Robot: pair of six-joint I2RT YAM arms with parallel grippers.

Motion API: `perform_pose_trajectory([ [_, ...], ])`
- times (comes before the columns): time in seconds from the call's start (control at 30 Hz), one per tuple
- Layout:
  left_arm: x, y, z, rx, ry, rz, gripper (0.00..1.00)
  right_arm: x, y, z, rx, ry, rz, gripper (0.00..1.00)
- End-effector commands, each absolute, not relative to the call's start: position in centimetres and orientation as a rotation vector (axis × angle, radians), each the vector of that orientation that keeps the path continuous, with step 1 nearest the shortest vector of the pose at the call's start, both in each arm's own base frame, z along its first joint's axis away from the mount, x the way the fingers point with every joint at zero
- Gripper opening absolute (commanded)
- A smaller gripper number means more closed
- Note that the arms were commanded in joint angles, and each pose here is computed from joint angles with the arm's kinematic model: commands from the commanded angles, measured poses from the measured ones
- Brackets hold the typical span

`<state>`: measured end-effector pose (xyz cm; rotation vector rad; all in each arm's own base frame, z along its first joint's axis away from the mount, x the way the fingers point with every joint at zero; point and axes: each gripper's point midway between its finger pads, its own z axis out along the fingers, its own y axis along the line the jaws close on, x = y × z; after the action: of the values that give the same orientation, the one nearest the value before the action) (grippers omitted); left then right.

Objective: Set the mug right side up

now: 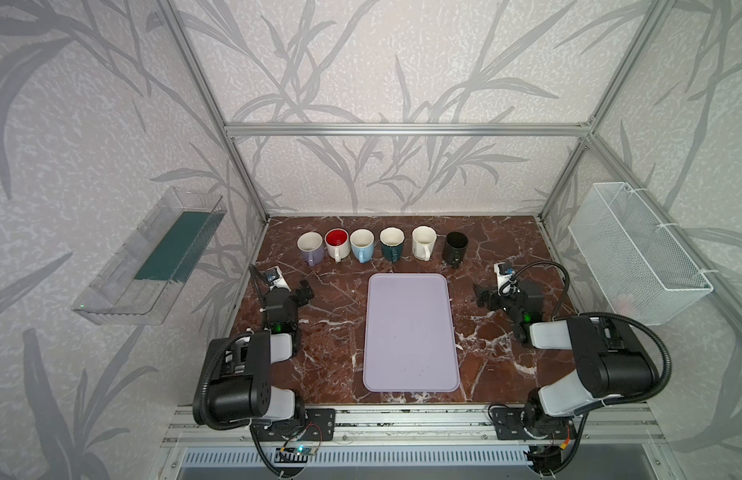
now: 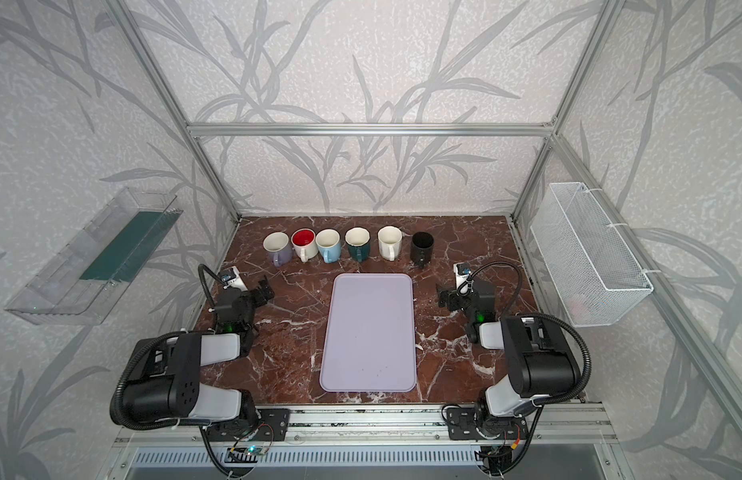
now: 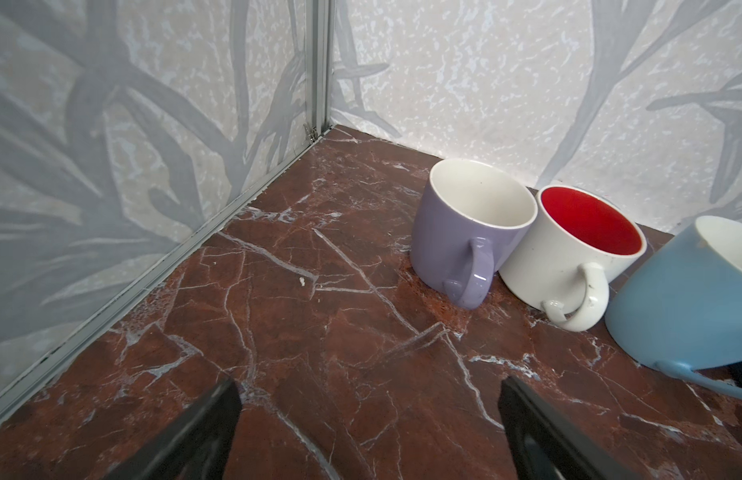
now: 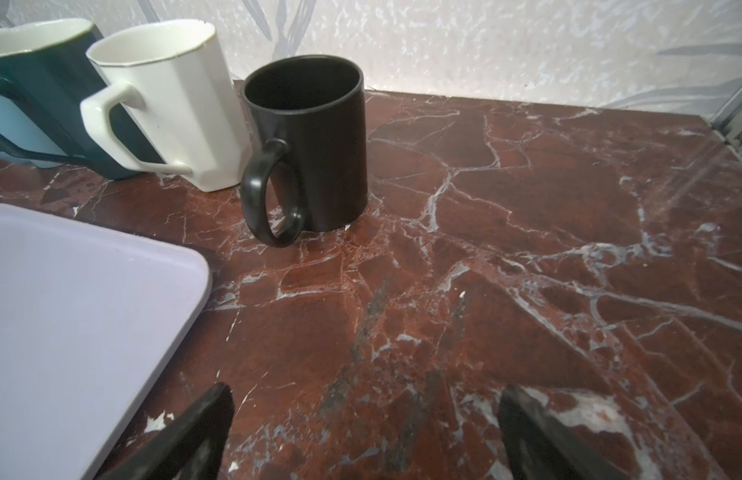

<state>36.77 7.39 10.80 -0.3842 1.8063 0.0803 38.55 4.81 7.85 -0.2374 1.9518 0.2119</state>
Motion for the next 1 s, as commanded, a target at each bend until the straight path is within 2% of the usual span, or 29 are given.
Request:
perform_pose_trajectory([
  [0.0, 37.1, 6.1, 10.8, -0.269, 1.713, 0.057, 0.99, 39.3, 4.9, 9.2, -0.265, 1.904, 0.196, 0.99],
  [0.1, 35.5, 7.5, 10.6, -0.369, 1.702, 0.091, 0.99, 39.3, 5.0, 9.1, -0.265, 1.914, 0.195, 0.99],
  [0.27, 38.6, 5.9, 9.8, -0.264, 1.83, 0.121, 0.99, 39.4, 4.9, 9.1, -0.264, 1.915, 0.193, 0.99],
  [0.33, 38.6, 5.9, 9.5, -0.269, 1.872, 0.127, 0.99, 39.4, 4.9, 9.1, -0.264, 1.918, 0.187, 0.99],
  [0.97, 38.9, 5.7, 9.7, -0.254, 1.856, 0.171, 0.99, 39.4, 5.0, 9.2, -0.263, 1.916, 0.171, 0.99],
])
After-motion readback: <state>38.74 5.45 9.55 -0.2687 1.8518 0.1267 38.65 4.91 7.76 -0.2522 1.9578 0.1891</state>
